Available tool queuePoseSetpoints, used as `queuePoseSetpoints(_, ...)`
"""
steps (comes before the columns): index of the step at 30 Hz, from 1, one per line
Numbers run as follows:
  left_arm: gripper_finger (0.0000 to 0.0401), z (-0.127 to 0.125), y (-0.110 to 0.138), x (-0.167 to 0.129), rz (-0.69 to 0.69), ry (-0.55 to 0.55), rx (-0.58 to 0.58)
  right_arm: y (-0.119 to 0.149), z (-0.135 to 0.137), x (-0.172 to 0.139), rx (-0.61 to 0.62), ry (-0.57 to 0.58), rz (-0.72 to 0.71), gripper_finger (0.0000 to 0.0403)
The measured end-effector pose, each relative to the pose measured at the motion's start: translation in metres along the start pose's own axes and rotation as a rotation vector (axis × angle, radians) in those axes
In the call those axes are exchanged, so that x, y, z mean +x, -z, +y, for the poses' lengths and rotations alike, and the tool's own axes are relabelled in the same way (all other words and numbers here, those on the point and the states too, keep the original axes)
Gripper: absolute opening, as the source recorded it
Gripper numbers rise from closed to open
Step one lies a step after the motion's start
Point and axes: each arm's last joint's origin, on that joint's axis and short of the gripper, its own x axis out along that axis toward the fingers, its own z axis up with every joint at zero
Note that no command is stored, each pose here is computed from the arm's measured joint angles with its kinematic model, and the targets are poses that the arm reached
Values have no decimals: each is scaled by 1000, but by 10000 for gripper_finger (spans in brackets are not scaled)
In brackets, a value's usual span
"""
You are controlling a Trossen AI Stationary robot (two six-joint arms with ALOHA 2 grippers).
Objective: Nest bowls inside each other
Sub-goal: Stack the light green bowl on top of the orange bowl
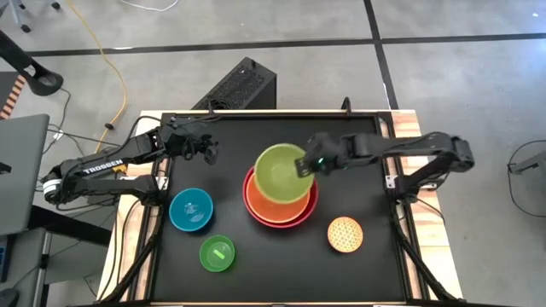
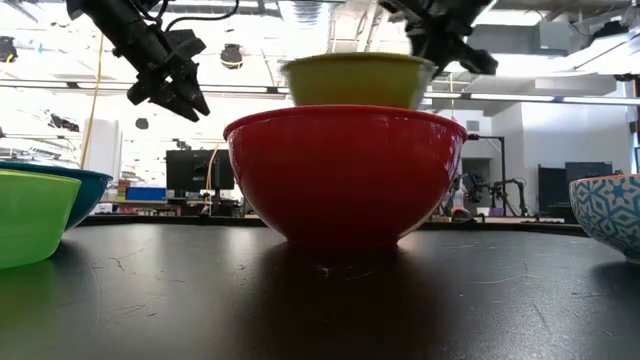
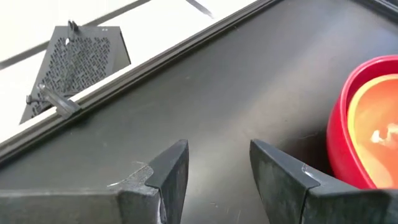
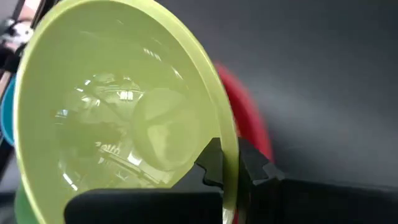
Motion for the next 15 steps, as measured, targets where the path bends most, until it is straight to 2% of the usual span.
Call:
queuePoseSetpoints(5, 160, 0, 0, 0, 1, 1, 25, 20, 19, 25, 22, -16, 38, 13)
queuePoseSetpoints(15, 160, -1, 1, 0, 24, 51, 40, 28, 20, 65, 28, 83, 85, 13)
